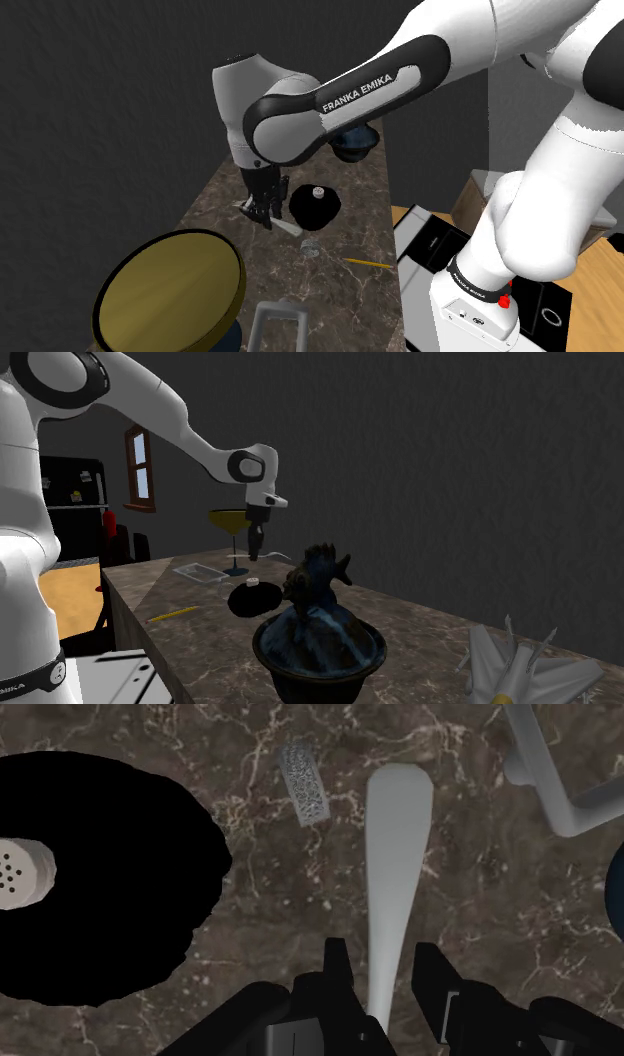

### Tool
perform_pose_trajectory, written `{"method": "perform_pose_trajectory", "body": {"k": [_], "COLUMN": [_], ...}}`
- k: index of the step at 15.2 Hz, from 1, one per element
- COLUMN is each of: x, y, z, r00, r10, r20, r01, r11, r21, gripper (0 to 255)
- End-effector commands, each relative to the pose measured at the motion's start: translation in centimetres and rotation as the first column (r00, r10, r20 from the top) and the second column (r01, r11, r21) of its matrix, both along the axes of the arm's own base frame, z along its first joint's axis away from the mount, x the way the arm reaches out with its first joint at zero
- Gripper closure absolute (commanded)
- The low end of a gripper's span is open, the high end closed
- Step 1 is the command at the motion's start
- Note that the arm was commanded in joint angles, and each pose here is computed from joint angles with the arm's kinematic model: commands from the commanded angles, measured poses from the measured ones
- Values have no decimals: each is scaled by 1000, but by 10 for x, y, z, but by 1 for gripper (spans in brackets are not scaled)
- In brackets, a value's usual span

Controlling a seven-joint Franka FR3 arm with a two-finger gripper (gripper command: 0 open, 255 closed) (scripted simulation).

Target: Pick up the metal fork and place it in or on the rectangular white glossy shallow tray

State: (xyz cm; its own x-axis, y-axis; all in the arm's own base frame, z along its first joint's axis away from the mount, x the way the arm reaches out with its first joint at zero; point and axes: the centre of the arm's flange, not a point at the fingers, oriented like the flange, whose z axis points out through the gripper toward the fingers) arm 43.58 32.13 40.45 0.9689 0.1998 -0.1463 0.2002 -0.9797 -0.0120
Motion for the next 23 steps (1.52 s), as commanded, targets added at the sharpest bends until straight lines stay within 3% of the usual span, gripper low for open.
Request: {"method": "perform_pose_trajectory", "body": {"k": [1, 20, 23], "x": [-19, -220, -220], "y": [14, 169, 169], "z": [0, -7, -23], "r00": [1000, 1000, 1000], "r10": [-2, -2, -2], "r20": [1, 1, 1], "r01": [2, 2, 2], "r11": [1000, 1000, 1000], "r21": [0, 0, 0], "gripper": [255, 255, 255]}}
